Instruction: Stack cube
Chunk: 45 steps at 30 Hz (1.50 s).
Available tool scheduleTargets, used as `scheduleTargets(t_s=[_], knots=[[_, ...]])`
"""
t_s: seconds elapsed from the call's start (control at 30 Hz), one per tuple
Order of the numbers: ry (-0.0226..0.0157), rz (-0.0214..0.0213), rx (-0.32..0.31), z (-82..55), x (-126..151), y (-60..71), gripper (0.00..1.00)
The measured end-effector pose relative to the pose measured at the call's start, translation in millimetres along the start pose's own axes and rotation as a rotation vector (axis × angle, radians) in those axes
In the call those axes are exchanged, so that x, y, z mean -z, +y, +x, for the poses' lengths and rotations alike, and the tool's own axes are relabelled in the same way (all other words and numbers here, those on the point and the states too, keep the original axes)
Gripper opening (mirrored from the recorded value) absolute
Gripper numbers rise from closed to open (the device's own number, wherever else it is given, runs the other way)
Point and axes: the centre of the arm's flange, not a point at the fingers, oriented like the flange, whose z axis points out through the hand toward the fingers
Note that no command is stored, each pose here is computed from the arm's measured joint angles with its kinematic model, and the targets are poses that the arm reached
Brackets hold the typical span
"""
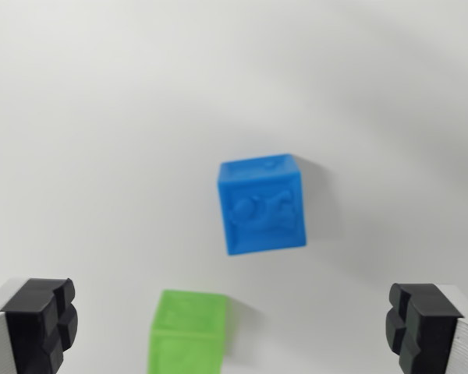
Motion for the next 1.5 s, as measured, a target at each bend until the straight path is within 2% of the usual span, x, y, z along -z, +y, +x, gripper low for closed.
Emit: scheduleTargets(t_s=[0.23, 0.37, 0.43, 0.53, 0.67, 1.0, 1.13, 1.23, 1.3, 1.4, 1.5], knots=[[-0.0007, 0.0069, 0.094, -3.8, -20, 21.8, 1.00], [-0.0029, 0.0096, 0.143, -6.1, -31, 33.5, 1.00], [-0.0019, 0.0098, 0.150, -6.3, -37, 37.8, 1.00], [0.0001, 0.0093, 0.155, -5.6, -49, 37.8, 1.00], [-0.0046, 0.0093, 0.157, -5.9, -68, 36.2, 1.00], [-0.0037, 0.0094, 0.158, -7.1, -110, 35.6, 1.00], [-0.0048, 0.0091, 0.159, -7.5, -126, 35.3, 1.00], [-0.0053, 0.0088, 0.160, -7.8, -136, 35.0, 1.00], [-0.0038, 0.0088, 0.160, -7.6, -142, 34.8, 1.00], [-0.0037, 0.0088, 0.160, -7.5, -150, 34.6, 1.00], [-0.0047, 0.0090, 0.160, -7.7, -158, 34.5, 1.00]])
